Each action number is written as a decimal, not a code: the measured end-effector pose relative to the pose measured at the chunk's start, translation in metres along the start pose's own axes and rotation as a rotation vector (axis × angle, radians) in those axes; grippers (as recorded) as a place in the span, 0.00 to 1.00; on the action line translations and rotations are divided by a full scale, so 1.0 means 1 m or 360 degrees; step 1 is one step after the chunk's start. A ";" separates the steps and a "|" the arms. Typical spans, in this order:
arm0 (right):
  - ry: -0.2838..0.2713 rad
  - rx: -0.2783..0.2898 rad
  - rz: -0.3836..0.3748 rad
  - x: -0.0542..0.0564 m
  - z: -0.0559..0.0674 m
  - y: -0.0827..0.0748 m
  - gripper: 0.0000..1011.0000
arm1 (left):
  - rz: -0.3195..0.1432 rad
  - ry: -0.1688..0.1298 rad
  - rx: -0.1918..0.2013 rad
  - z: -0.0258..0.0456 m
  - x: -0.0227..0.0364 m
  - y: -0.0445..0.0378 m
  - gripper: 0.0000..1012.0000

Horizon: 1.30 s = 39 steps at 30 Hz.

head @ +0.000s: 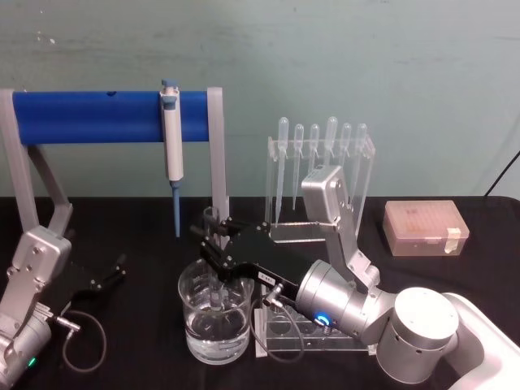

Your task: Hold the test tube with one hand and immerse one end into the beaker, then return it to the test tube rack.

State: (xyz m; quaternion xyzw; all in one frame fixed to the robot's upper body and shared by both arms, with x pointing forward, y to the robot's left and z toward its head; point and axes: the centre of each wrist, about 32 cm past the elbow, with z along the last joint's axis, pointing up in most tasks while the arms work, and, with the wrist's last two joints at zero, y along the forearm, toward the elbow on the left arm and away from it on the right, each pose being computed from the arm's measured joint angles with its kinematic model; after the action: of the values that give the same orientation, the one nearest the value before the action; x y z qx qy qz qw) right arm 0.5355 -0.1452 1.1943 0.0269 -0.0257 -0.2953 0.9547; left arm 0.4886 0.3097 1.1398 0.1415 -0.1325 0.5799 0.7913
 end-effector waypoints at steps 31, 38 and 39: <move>0.0026 -0.0041 0.0003 -0.005 -0.013 -0.002 0.22 | 0.0000 0.0000 0.0000 0.0000 0.0000 0.0000 0.99; 0.0027 -0.0044 0.0001 -0.005 -0.013 -0.002 0.22 | 0.0000 0.0000 0.0000 0.0000 0.0000 0.0000 0.99; 0.0027 -0.0044 0.0001 -0.005 -0.013 -0.002 0.22 | 0.0000 0.0000 0.0000 0.0000 0.0000 0.0000 0.99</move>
State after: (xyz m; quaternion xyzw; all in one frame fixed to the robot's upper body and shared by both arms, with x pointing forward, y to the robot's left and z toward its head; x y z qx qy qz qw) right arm 0.5309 -0.1432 1.1814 0.0161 -0.0136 -0.2950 0.9553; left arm 0.4886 0.3097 1.1398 0.1415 -0.1324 0.5799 0.7913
